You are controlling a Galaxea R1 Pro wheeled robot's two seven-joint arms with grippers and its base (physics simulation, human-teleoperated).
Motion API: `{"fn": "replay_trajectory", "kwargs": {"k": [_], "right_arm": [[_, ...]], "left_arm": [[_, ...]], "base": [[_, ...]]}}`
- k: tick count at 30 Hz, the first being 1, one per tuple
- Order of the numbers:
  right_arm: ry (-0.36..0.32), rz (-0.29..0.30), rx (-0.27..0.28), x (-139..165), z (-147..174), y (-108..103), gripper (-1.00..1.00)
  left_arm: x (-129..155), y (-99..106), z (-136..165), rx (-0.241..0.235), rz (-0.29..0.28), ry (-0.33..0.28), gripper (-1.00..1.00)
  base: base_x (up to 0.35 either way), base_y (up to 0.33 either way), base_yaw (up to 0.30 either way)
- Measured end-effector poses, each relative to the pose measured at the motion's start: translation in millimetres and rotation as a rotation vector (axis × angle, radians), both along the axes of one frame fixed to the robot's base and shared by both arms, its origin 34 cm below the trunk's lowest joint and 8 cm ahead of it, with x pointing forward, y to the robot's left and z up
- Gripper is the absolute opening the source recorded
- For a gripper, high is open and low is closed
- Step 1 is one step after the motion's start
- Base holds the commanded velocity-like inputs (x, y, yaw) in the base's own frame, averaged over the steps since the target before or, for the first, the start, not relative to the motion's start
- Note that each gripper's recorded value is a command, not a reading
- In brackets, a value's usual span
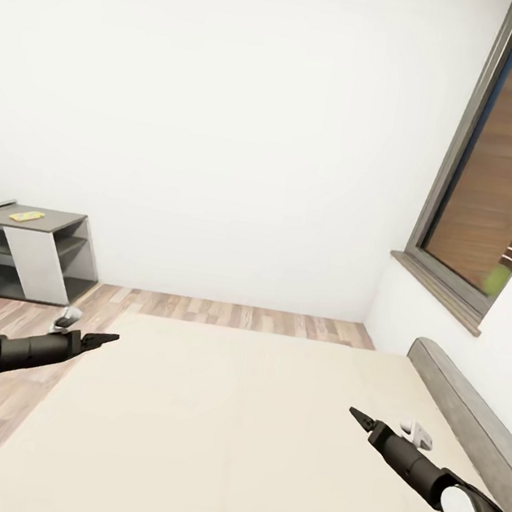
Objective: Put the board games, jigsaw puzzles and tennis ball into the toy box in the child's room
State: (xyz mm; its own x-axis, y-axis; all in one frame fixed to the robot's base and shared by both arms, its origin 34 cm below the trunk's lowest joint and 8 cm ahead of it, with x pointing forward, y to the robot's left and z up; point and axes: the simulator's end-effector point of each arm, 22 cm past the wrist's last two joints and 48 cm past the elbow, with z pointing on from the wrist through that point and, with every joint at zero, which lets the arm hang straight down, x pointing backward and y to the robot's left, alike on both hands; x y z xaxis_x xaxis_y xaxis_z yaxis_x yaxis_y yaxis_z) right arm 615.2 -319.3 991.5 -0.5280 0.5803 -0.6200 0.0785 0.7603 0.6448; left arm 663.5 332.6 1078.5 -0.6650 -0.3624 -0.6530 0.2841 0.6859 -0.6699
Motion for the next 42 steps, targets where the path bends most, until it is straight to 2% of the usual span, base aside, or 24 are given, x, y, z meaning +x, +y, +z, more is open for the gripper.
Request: {"fn": "replay_trajectory", "kwargs": {"k": [25,42], "right_arm": [[0.020,-0.001,-0.001,-0.2,-10.5,-0.2,1.00],[0.025,-0.001,-0.001,-0.5,-12.9,-0.2,1.00]], "left_arm": [[1.5,0.0,-11.4,0.000,0.000,0.020,1.00],[1.7,-0.1,-14.1,0.002,-0.001,0.024,1.00]], "base": [[0.000,-0.302,0.000],[0.000,-0.100,0.000]]}}
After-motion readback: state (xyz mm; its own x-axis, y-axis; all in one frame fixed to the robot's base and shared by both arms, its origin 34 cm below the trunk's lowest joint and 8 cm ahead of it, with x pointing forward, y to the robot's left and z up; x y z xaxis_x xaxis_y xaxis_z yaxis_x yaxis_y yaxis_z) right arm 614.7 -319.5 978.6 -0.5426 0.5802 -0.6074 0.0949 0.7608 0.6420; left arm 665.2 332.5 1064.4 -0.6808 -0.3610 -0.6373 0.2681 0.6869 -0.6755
